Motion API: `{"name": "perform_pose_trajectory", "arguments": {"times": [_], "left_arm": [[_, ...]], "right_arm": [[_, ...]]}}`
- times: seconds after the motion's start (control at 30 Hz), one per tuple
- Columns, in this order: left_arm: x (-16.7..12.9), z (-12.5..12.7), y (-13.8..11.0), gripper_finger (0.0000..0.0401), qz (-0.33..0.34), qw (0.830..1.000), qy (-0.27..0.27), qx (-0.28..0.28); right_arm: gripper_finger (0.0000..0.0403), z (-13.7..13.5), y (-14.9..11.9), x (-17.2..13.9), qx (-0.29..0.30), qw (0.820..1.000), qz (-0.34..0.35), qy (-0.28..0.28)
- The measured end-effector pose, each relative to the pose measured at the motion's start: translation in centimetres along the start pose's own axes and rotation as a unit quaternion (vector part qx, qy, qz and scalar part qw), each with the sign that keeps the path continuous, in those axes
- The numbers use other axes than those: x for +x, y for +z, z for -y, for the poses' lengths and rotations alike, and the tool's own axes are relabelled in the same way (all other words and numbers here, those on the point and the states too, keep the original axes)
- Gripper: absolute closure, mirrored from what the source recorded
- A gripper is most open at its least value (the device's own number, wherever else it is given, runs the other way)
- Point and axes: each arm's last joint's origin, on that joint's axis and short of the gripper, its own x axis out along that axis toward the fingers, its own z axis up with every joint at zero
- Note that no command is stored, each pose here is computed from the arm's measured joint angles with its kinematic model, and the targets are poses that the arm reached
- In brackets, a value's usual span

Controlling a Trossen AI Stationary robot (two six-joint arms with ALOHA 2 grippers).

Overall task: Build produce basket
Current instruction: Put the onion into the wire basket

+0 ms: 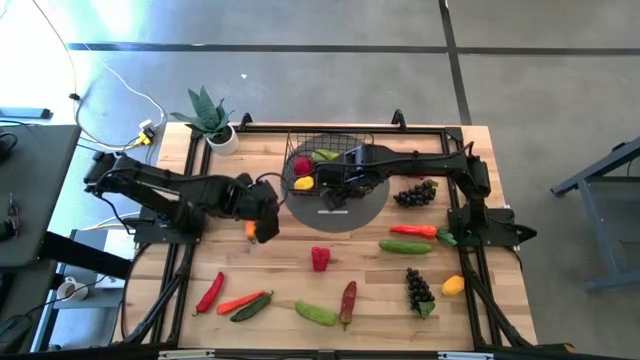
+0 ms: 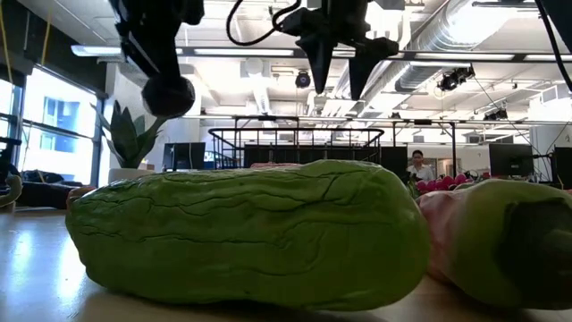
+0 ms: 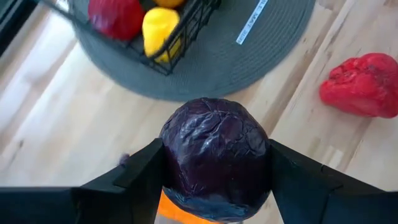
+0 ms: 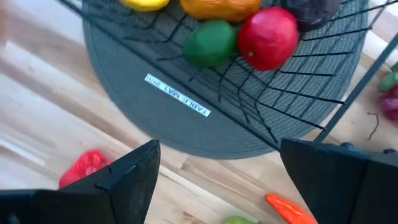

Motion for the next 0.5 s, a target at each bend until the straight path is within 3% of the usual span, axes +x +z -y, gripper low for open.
{"name": "perform_pose_trajectory", "arguments": {"times": [0.2,0.5], "left_arm": [[0.7,-1.0,2.0,0.0167,0.032,0.998,-0.038,0.036],[1.7,-3.6,5.0,0.0167,0.086,0.991,-0.091,0.037]], "right_arm": [[0.0089,0.6,0.8,0.2,0.044,0.999,0.001,-0.003],[0.0089,1.7,2.2,0.5,0.098,0.995,0.017,-0.018]]}}
